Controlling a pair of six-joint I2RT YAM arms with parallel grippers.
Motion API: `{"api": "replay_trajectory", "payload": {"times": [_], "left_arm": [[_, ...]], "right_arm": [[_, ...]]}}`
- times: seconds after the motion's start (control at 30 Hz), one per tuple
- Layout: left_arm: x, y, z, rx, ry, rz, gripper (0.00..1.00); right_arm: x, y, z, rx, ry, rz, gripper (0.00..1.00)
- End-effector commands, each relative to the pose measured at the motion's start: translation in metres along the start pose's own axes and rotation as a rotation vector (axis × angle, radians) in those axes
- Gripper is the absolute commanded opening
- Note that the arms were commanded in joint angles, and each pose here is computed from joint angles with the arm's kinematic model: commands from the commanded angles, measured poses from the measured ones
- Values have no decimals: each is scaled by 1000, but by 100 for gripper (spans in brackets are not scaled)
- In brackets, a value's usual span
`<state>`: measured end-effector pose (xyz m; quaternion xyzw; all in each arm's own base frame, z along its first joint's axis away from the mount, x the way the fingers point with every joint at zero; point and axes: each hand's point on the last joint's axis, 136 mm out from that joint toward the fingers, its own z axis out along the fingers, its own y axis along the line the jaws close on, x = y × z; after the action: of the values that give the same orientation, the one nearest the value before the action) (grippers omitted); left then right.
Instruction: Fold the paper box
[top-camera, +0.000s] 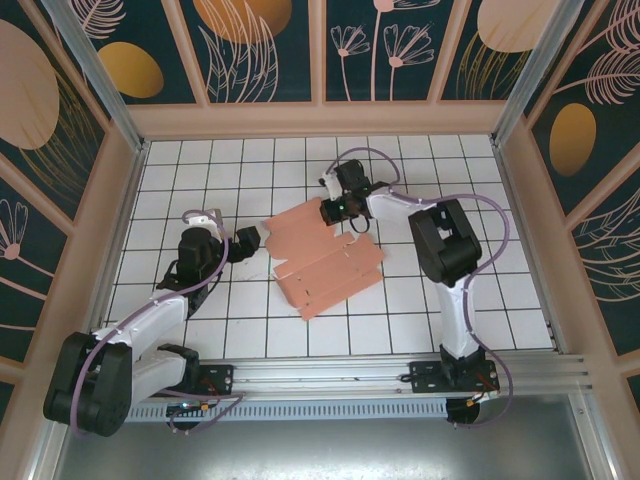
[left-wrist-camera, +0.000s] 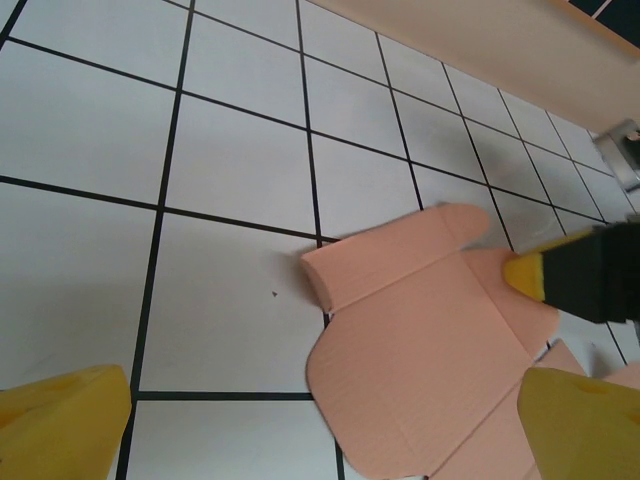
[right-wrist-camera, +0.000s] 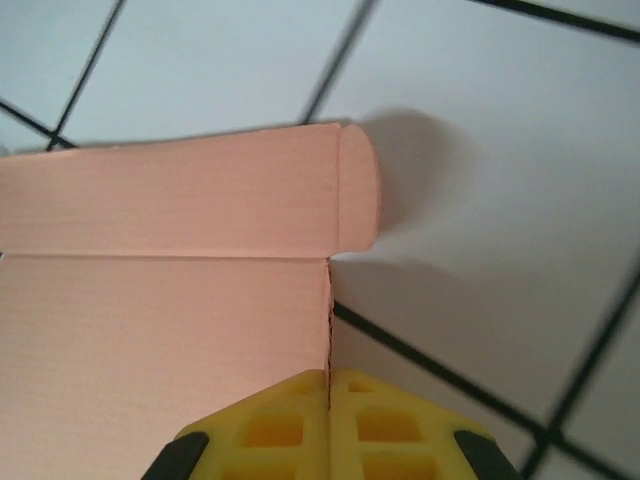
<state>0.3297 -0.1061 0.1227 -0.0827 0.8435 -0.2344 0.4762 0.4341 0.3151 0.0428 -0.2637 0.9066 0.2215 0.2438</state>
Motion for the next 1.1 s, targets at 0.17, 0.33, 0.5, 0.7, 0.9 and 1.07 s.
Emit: {"api": "replay_trajectory", "payload": {"times": [0.17,0.33,0.5,0.7,0.9,1.07], "left_arm": [[-5,-15,-2,49,10,37,99],[-5,-42,10,108,46,56,99],[-9,-75,30,219,95,77,99],[-4,-111,66,339,208,92,88],[35,-136,83,415,353,95,58],[64,-122,96,374,435,73,33]], "right_arm": [[-19,-3,-10,6,19,-177,49],[-36,-28,-62,148,-164,68,76],[-15,-28,-128,175,-397,329,76],[49,-10,-169,104,-505,569,73],[118,-12,-170,115,-471,734,71],[153,-13,-164,126,-427,821,71]]}}
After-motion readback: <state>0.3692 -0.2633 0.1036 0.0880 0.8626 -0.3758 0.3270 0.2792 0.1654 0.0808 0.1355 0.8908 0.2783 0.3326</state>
